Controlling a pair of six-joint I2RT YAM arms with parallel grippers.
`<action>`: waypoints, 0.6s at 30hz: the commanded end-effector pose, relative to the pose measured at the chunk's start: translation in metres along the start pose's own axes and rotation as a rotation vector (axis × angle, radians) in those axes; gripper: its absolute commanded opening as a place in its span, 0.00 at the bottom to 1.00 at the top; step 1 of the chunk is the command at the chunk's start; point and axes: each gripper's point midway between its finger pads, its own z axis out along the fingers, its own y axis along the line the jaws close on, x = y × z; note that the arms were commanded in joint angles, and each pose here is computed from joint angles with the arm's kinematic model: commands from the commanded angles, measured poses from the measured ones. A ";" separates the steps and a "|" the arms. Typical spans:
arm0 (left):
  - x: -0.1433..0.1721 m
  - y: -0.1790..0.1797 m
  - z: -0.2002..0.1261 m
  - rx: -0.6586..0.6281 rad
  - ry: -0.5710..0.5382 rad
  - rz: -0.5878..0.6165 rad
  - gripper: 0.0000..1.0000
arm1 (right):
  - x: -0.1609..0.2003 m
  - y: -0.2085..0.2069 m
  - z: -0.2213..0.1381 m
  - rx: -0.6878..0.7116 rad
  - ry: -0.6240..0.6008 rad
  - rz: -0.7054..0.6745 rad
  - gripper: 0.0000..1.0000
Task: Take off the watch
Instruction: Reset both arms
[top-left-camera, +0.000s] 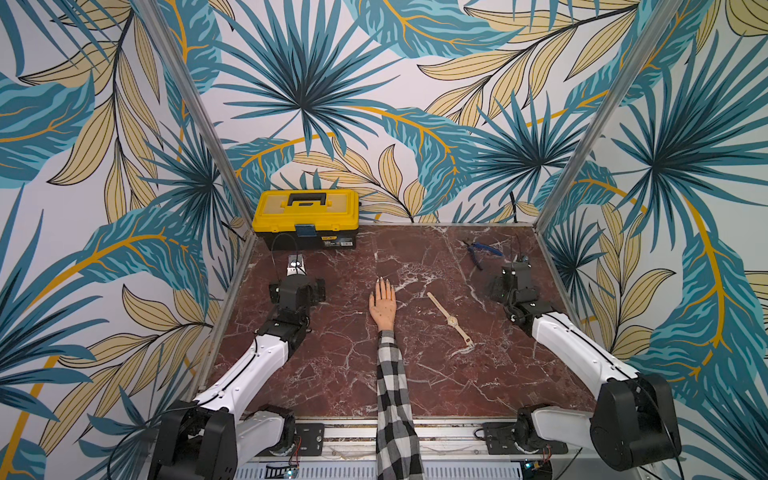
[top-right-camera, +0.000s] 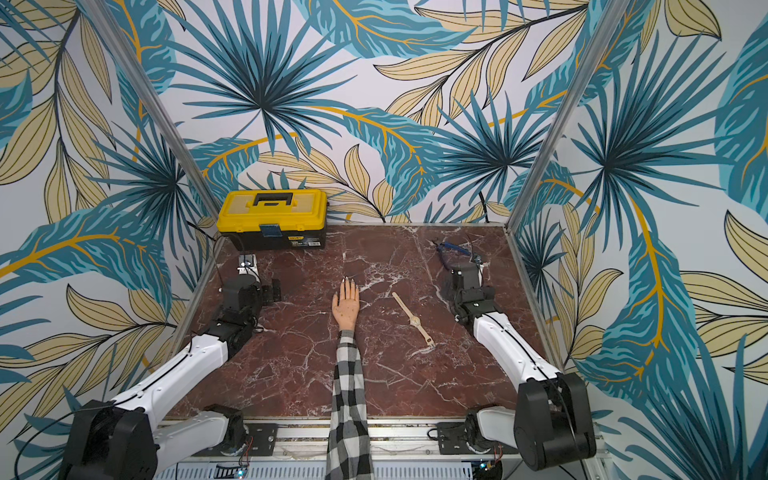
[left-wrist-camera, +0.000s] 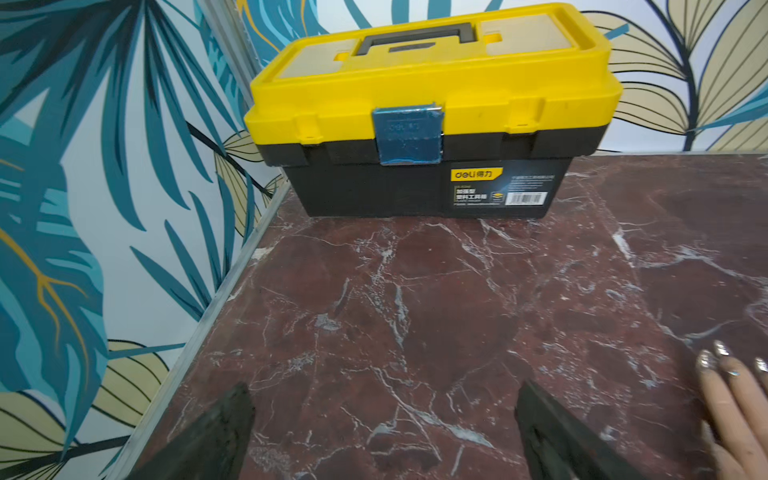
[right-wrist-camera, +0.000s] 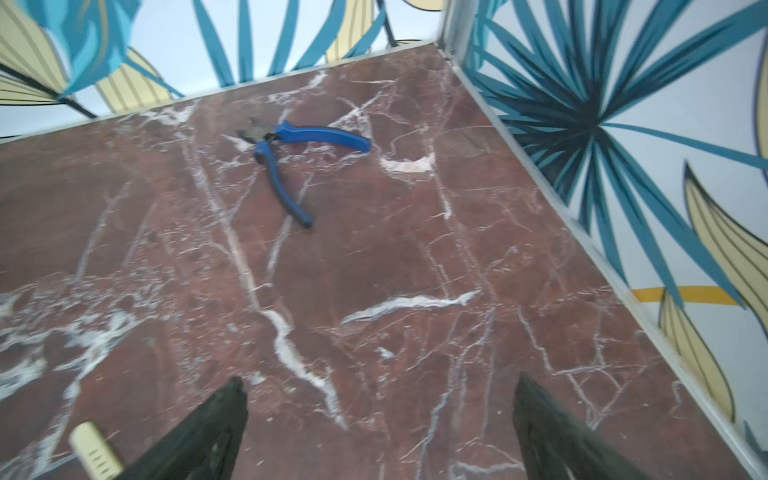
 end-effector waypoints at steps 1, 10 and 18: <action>-0.016 0.008 0.005 -0.001 -0.126 -0.025 0.99 | -0.004 -0.021 0.009 0.064 -0.090 -0.023 1.00; 0.023 0.033 0.027 -0.038 -0.163 -0.113 0.99 | 0.008 -0.026 0.020 0.013 -0.261 -0.027 0.99; 0.048 0.026 0.055 0.008 -0.130 -0.126 1.00 | 0.018 -0.002 0.025 -0.159 -0.401 0.028 1.00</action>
